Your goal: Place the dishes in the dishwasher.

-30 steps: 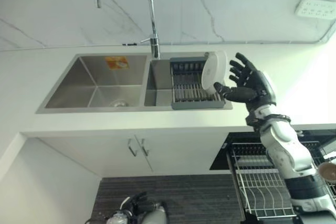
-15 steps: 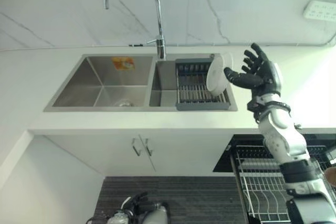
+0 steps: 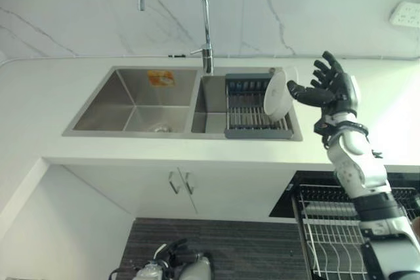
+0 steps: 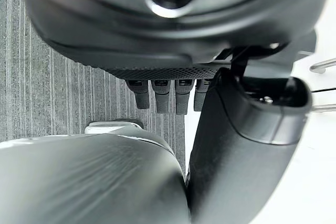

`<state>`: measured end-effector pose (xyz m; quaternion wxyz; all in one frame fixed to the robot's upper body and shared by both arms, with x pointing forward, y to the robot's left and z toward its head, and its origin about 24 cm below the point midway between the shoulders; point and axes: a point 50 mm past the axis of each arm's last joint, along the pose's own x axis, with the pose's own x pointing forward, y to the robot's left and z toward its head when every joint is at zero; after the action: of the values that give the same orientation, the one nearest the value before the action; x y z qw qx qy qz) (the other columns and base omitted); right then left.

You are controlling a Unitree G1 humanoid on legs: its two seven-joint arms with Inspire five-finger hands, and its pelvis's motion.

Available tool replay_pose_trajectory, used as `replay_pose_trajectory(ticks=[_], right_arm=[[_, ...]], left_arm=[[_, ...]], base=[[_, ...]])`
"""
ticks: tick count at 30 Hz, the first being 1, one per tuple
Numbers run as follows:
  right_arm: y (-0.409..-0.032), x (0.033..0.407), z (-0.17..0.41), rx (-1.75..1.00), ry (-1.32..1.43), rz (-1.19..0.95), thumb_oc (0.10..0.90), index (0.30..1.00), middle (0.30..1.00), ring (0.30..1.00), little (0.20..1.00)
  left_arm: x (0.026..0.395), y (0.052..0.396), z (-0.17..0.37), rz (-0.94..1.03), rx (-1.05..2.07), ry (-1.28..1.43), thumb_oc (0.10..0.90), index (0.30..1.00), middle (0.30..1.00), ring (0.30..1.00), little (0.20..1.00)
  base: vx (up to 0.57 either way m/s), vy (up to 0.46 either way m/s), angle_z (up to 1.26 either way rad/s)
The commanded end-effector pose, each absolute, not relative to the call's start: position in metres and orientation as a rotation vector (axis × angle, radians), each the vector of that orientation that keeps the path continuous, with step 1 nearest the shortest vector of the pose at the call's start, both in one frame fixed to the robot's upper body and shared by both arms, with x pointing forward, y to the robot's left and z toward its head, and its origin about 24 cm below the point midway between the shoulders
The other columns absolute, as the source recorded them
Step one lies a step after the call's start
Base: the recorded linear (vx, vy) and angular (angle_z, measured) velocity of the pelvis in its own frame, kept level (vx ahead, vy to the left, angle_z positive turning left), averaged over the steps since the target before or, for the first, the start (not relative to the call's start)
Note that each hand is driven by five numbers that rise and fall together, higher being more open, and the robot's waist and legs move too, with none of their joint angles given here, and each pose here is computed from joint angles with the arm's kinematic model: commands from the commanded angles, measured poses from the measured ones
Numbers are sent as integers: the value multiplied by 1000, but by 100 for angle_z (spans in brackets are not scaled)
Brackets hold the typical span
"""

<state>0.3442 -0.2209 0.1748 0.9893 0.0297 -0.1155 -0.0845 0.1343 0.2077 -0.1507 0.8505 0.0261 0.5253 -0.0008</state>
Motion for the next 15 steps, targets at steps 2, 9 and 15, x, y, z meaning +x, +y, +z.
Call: replay_pose_trajectory(ticks=[2, 9, 15], right_arm=[[-227, 347, 257, -7, -530, -182, 800, 900, 900, 900, 900], [-241, 355, 262, -63, -494, -208, 800, 900, 900, 900, 900], [-244, 362, 263, -100, -464, -204, 800, 900, 900, 900, 900]], left_arm=[[46, 252, -162, 8, 254, 1438, 800, 900, 900, 900, 900], [46, 257, -161, -3, 276, 1448, 800, 900, 900, 900, 900], [45, 264, -159, 8, 275, 1449, 800, 900, 900, 900, 900]], base=[[19, 0, 6], [6, -4, 2], [8, -3, 9]])
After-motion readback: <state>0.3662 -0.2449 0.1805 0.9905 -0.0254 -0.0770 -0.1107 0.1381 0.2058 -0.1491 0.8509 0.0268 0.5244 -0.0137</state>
